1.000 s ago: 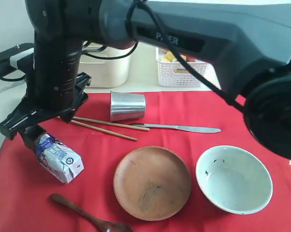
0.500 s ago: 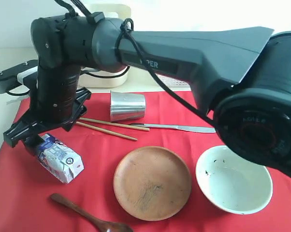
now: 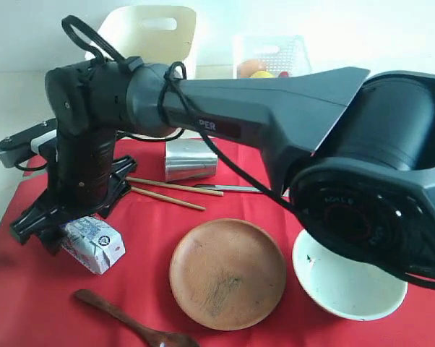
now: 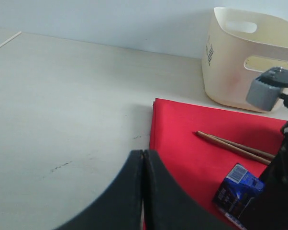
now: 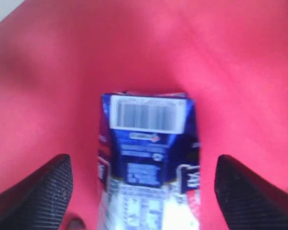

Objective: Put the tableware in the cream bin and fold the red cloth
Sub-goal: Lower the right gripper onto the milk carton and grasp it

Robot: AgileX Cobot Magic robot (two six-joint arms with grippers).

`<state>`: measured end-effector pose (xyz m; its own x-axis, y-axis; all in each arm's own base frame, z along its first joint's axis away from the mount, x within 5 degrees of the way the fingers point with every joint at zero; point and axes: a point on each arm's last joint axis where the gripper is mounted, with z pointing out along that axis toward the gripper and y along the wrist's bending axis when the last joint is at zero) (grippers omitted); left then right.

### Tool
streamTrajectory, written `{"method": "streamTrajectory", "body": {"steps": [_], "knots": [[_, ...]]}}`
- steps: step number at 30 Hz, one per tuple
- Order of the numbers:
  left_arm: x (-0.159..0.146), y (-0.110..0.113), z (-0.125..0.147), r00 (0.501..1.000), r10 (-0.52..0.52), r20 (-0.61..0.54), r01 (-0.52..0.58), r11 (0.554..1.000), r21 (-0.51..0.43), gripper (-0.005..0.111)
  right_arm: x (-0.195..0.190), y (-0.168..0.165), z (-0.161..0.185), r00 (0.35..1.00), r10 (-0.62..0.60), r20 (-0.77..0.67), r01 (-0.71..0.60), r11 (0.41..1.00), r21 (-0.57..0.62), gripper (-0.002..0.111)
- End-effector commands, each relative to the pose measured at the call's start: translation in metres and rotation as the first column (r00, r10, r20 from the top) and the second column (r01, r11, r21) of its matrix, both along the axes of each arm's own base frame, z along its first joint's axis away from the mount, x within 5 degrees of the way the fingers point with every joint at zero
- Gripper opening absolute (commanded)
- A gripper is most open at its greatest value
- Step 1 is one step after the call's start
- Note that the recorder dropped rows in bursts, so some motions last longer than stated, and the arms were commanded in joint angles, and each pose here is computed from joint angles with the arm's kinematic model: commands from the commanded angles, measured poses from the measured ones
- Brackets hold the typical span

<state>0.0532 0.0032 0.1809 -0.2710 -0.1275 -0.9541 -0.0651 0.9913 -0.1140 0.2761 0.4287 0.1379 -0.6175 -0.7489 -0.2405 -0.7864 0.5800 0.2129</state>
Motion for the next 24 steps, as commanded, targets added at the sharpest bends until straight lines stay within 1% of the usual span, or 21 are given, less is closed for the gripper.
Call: {"method": "streamTrajectory", "body": {"steps": [1, 5, 8, 11, 15, 16, 19, 20, 24], "knots": [[0.0, 0.0, 0.0, 1.0, 0.002, 0.01, -0.002, 1.0, 0.003, 0.0, -0.007, 0.005, -0.006, 1.0, 0.003, -0.01, -0.003, 1.0, -0.013, 0.078], [0.0, 0.0, 0.0, 1.0, 0.002, 0.01, -0.002, 1.0, 0.003, 0.0, -0.008, 0.004, -0.013, 1.0, -0.009, -0.029, 0.007, 0.999, -0.039, 0.075], [0.0, 0.0, 0.0, 1.0, 0.002, 0.01, -0.002, 1.0, 0.003, 0.0, -0.009, 0.003, -0.016, 0.999, -0.012, -0.042, 0.01, 0.998, -0.056, 0.065], [0.0, 0.0, 0.0, 1.0, 0.002, 0.01, -0.002, 1.0, 0.003, 0.0, -0.01, 0.002, -0.017, 0.999, -0.01, -0.05, 0.006, 0.998, -0.068, 0.045], [0.0, 0.0, 0.0, 1.0, 0.002, 0.01, -0.002, 1.0, 0.003, 0.0, -0.011, 0.0, -0.01, 0.998, -0.004, -0.056, 0.0, 0.997, -0.077, 0.013], [0.0, 0.0, 0.0, 1.0, 0.002, 0.01, -0.002, 1.0, 0.003, 0.0, -0.012, -0.001, -0.001, 0.999, 0.024, -0.044, -0.028, 0.997, -0.071, 0.001], [0.0, 0.0, 0.0, 1.0, 0.002, 0.01, -0.002, 1.0, 0.003, 0.0, -0.008, -0.006, 0.028, 0.998, 0.048, 0.028, -0.047, 0.998, -0.05, 0.0], [0.0, 0.0, 0.0, 1.0, 0.002, 0.01, -0.002, 1.0, 0.003, 0.0, -0.002, -0.011, 0.044, 0.998, 0.034, 0.05, -0.033, 0.999, -0.022, 0.0], [0.0, 0.0, 0.0, 1.0, 0.002, 0.01, -0.002, 1.0, 0.003, 0.0, 0.013, -0.027, 0.076, 0.995, 0.002, 0.097, -0.005, 0.999, 0.032, 0.0]]}}
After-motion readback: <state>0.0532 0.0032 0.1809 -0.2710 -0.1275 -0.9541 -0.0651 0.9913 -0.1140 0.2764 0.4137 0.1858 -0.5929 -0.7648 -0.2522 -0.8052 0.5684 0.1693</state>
